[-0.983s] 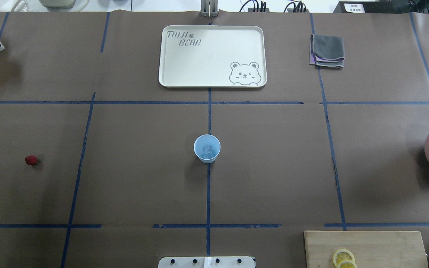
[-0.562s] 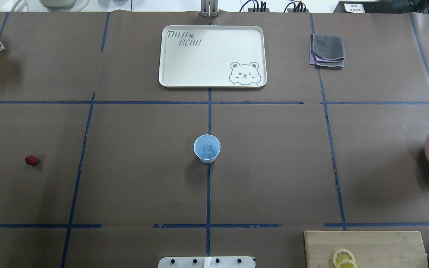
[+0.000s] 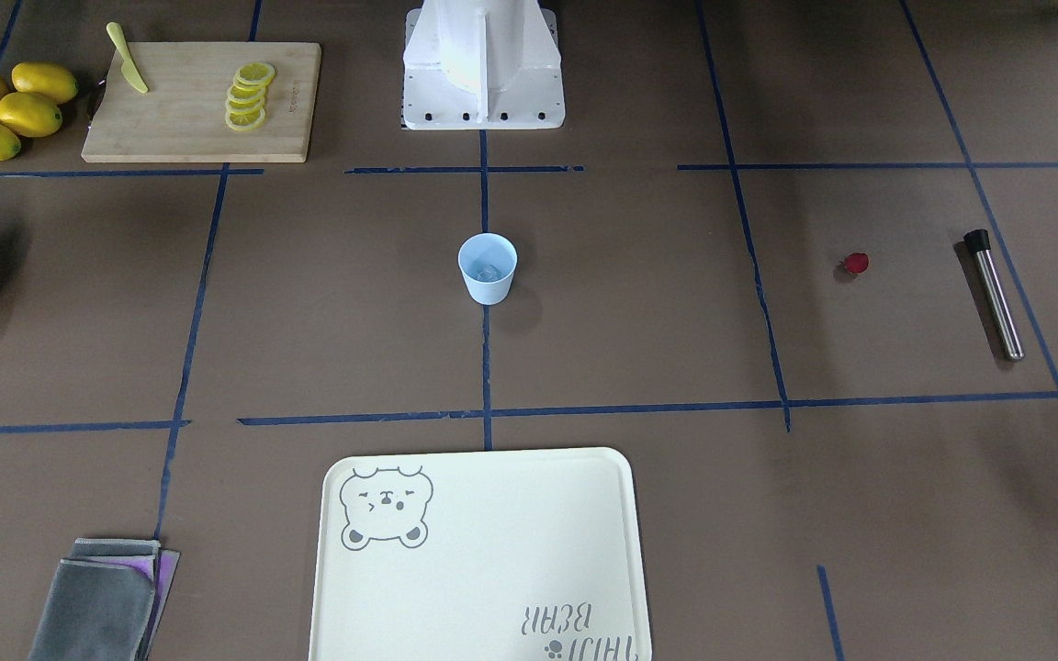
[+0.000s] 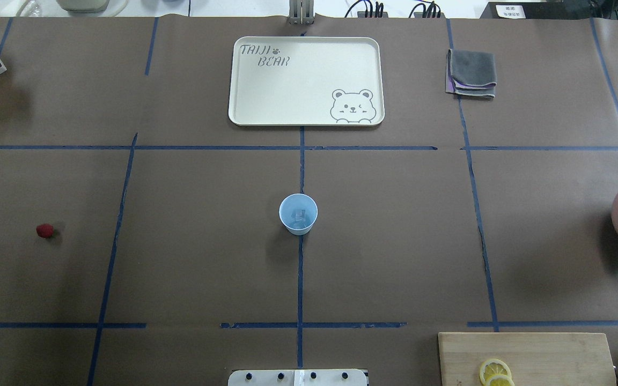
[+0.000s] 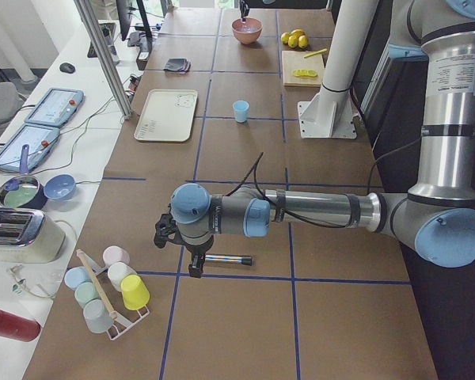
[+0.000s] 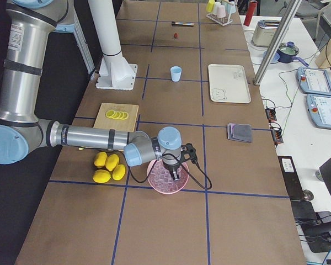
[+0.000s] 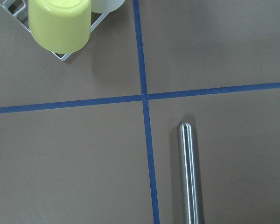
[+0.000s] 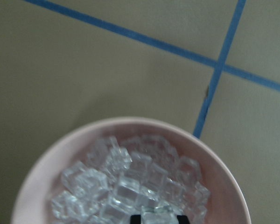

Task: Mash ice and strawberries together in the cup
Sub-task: 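Grasp a third ice cube from the pink bowl with the right gripper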

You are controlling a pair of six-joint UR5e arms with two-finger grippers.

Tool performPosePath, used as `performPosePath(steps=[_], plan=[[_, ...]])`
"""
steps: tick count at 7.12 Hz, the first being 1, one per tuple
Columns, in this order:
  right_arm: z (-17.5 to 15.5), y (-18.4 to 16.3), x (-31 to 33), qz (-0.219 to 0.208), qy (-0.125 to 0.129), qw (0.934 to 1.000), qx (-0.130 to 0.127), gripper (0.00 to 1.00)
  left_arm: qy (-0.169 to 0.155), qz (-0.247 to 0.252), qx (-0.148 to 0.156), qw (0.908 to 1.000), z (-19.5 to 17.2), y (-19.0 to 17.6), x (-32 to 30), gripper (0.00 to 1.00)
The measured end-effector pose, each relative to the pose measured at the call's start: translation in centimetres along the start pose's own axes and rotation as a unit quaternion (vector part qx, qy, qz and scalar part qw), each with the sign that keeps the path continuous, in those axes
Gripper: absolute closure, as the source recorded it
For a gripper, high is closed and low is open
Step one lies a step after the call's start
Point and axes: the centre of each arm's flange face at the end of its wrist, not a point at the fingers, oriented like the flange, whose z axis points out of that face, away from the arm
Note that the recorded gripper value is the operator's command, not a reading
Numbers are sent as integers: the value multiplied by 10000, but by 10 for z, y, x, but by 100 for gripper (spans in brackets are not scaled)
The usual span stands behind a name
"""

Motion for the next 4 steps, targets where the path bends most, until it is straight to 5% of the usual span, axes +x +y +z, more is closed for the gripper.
performPosePath(steps=[4], plan=[[-126,-131,-160,629,-106,9978,172,96,0,5,4,10000,0,0,0,0]])
